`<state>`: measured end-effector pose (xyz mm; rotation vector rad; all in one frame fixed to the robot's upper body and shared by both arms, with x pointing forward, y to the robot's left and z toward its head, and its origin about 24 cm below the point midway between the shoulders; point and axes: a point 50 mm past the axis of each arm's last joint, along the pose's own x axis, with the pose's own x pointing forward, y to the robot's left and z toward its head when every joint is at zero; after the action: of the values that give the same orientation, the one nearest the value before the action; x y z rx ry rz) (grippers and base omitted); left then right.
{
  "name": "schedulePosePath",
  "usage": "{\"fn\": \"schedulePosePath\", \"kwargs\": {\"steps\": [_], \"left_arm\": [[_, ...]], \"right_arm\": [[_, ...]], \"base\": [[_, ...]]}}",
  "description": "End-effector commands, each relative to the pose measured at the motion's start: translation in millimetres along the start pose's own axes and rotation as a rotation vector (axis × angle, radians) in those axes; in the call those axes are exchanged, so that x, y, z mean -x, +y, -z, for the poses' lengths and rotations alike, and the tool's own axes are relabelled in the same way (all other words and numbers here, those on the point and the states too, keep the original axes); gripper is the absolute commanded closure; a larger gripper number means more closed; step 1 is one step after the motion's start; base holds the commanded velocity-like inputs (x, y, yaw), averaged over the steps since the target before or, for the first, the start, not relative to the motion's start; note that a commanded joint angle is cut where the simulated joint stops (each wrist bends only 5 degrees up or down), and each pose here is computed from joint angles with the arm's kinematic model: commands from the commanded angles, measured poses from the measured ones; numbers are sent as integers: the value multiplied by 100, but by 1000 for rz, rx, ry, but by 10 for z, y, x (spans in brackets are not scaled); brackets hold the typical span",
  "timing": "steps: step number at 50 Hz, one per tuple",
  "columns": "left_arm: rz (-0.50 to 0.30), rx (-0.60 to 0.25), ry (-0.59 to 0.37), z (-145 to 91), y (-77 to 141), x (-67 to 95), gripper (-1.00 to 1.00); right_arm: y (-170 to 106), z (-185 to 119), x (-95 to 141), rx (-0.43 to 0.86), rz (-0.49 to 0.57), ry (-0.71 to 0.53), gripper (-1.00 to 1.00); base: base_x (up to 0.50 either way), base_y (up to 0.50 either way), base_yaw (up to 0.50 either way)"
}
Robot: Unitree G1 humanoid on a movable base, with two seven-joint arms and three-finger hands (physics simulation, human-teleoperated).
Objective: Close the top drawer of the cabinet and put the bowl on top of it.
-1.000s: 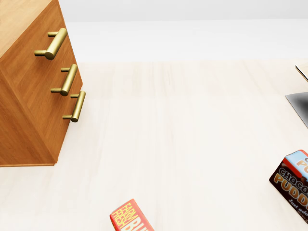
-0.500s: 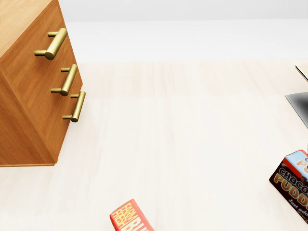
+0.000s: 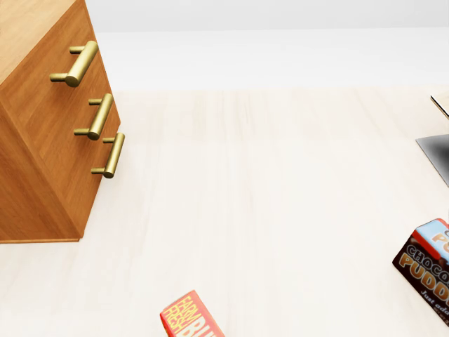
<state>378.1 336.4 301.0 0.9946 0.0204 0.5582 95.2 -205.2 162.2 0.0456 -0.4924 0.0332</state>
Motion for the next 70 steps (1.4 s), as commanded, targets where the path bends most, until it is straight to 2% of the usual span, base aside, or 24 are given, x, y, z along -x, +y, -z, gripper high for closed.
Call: {"fn": "schedulePosePath", "kwargs": {"steps": [1, 30, 33, 34, 37, 38, 42, 46, 51, 53, 55, 56, 59, 63, 65, 67, 69, 70], "left_arm": [[-3, -69, 12, 30, -60, 4, -100], [-50, -68, -7, -29, 64, -3, -100], [-75, -25, -19, -46, 163, -1, -100], [-108, 11, -36, -72, 276, 5, -100], [-131, 35, -59, -107, 369, 17, -100], [-159, 58, -92, -159, 473, 39, -100], [-230, 89, -226, -348, 731, 176, -100], [-264, 99, -371, -538, 908, 382, -100], [-255, 107, -471, -643, 935, 538, -100], [-247, 136, -525, -689, 940, 621, -100], [-249, 111, -557, -725, 925, 688, -100], [-241, 139, -593, -758, 933, 740, -100], [-250, 131, -637, -806, 949, 827, -100], [-217, 174, -873, -966, 973, 1286, -100], [-211, 187, -921, -985, 959, 1383, -100], [-202, 201, -1013, -1030, 946, 1573, -100], [-220, 212, -1082, -1049, 968, 1733, -100], [-236, 233, -1139, -1051, 998, 1866, -100]], "right_arm": [[-3, -12, 3, 4, 1, -3, -100], [-8, -21, 0, 13, 3, -6, -100], [-7, -15, -2, 11, 3, -5, -100], [-6, -16, -4, 11, 2, -6, -100], [-6, -15, 0, 10, 2, -4, -100], [-6, -14, 3, 9, 2, -1, -100], [3, 10, -5, 8, -1, 8, -100], [4, 8, 8, 5, 0, 14, -100], [6, 6, 5, 5, -1, 11, -100], [8, 11, 0, 5, -2, 12, -100], [8, 8, 1, 4, -2, 10, -100], [7, 5, 3, 4, -2, 9, -100], [8, 7, 3, 4, -2, 11, -100], [6, -2, 4, 4, -2, 7, -100], [5, -10, 10, 5, 0, 6, -100], [3, -16, 16, 7, 1, 7, -100], [1, -20, 16, 9, 1, 6, -100], [0, -20, 14, 10, 2, 5, -100]], "base": [[0, 0, 0], [0, 0, 0], [0, 0, 0], [0, 0, 0], [0, 0, 0], [0, 0, 0], [0, 0, 0], [0, 0, 0], [0, 0, 0], [0, 0, 0], [0, 0, 0], [0, 0, 0], [0, 0, 0], [0, 0, 0], [0, 0, 0], [0, 0, 0], [0, 0, 0], [0, 0, 0]]}}
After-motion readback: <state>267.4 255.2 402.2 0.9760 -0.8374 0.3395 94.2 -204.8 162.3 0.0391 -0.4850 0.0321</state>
